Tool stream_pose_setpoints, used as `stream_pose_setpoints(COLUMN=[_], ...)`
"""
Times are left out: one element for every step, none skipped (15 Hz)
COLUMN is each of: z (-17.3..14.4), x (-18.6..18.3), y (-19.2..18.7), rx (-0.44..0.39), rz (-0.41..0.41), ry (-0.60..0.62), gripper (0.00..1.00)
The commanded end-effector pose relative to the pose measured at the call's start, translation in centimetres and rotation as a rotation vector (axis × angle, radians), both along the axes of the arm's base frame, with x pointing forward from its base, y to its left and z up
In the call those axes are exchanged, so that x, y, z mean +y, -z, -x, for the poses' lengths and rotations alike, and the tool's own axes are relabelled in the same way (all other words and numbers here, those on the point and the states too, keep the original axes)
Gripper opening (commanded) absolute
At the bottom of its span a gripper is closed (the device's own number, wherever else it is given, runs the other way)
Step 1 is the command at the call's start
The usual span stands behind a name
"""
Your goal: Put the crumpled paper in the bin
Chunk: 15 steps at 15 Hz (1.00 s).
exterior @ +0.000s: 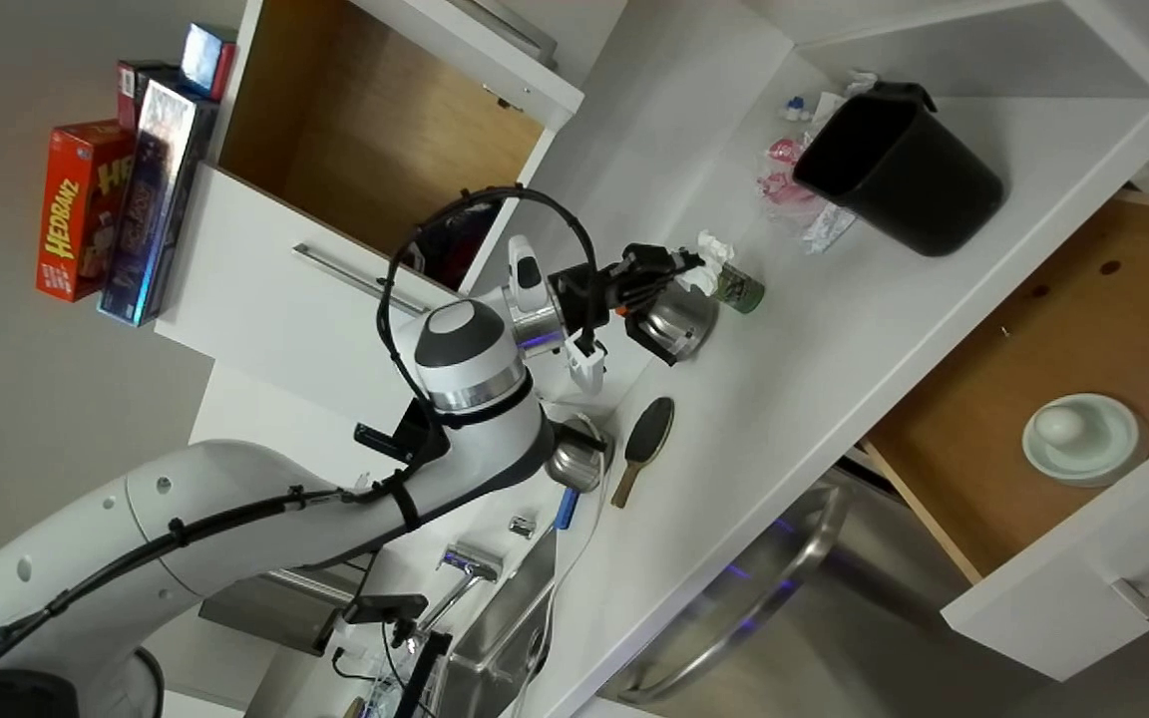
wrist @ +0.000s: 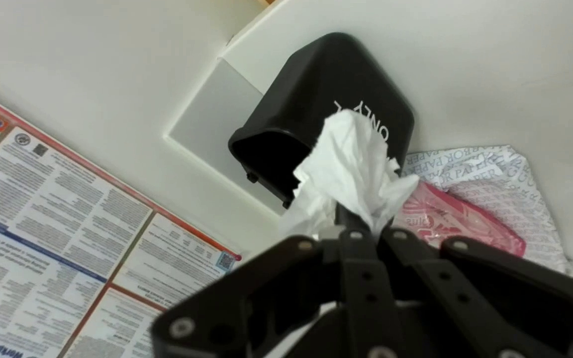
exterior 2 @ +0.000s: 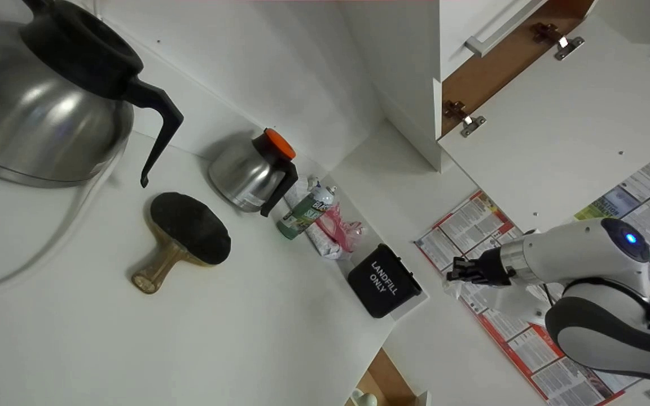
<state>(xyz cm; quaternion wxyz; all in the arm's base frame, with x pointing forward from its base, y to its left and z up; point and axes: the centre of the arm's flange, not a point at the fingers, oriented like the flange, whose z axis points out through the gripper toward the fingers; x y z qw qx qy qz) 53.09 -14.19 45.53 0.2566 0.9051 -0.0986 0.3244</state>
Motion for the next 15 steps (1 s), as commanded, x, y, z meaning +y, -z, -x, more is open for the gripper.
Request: stream_pose_setpoints(z=[-2.9,-3.4,-3.9,-4.5,-5.0,-5.7,-6.2,-6.8,-7.5,-8.2,-8.9,-9.5,-10.2,-10.8,-11.4], x=[-3.2,-4.1,-5.2,-6.3,-7.4,-8.5,-9.3,-10.0,-10.7,-11.2,-11.8,-12.2,-12.6,-12.9,-13.1], y=[-0.1,-0.3,-0.4,-0.3,-0.2,0.0,0.2,0.5,0.9,1.4,1.9,2.4,3.0,3.4,3.8], rx=[-0.109,-0.132,-0.147,-0.162,-0.177,-0.194,-0.21,-0.224,-0.236,-0.247,-0.253,-0.258,-0.261,-0.262,-0.267], rz=[0.01,0.011,0.016,0.017,0.015,0.016,0.014,0.005,-0.001,-0.011,-0.023,-0.034,-0.05,-0.063,-0.075], ry=[0.108,0.132,0.162,0.189,0.213,0.235,0.261,0.288,0.315,0.34,0.359,0.375,0.387,0.394,0.402], gripper=[0.01,0.01,0.01,0.01,0.01,0.01,0.01,0.01,0.01,0.01,0.01,0.01,0.01,0.01,0.01])
